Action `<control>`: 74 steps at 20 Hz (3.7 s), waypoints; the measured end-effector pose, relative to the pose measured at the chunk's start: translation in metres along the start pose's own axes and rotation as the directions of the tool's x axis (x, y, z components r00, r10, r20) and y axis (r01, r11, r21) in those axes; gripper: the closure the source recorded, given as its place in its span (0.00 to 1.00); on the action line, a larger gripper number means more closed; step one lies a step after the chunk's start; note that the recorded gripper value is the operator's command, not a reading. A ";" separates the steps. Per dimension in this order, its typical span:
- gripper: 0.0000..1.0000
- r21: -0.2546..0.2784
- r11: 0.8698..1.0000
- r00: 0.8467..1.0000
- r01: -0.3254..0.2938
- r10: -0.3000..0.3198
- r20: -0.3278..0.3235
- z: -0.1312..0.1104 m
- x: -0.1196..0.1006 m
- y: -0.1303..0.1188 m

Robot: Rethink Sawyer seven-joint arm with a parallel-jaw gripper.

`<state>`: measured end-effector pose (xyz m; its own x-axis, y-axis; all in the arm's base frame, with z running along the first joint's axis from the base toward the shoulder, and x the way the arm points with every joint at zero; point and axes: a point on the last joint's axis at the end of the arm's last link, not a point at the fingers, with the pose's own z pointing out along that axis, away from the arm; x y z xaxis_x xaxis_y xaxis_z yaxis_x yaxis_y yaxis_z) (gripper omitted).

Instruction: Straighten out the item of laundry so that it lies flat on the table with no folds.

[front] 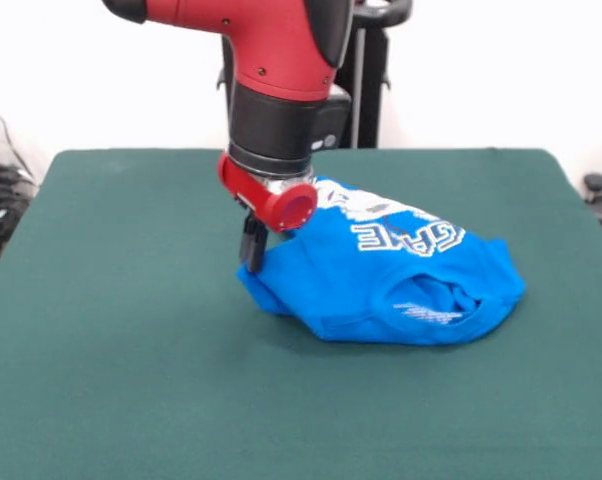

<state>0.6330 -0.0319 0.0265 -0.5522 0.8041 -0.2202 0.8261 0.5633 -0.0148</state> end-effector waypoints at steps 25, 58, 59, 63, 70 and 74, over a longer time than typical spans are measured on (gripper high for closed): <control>1.00 0.018 1.000 0.993 0.021 -0.023 0.113 0.002 -0.052 -0.016; 0.00 0.013 0.995 0.974 -0.096 0.091 0.209 -0.023 -0.216 -0.103; 0.00 0.011 0.994 0.975 -0.113 0.108 0.194 -0.025 -0.215 -0.100; 0.00 0.009 0.982 0.977 -0.187 0.185 0.102 -0.030 -0.201 -0.084; 0.00 0.009 0.973 0.973 -0.229 0.229 -0.002 -0.033 -0.168 -0.062; 0.00 0.009 0.976 0.975 -0.217 0.218 -0.038 -0.034 -0.143 -0.046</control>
<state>0.6701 -0.1661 0.0916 -0.3630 0.9141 -0.1807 0.9275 0.3731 0.0242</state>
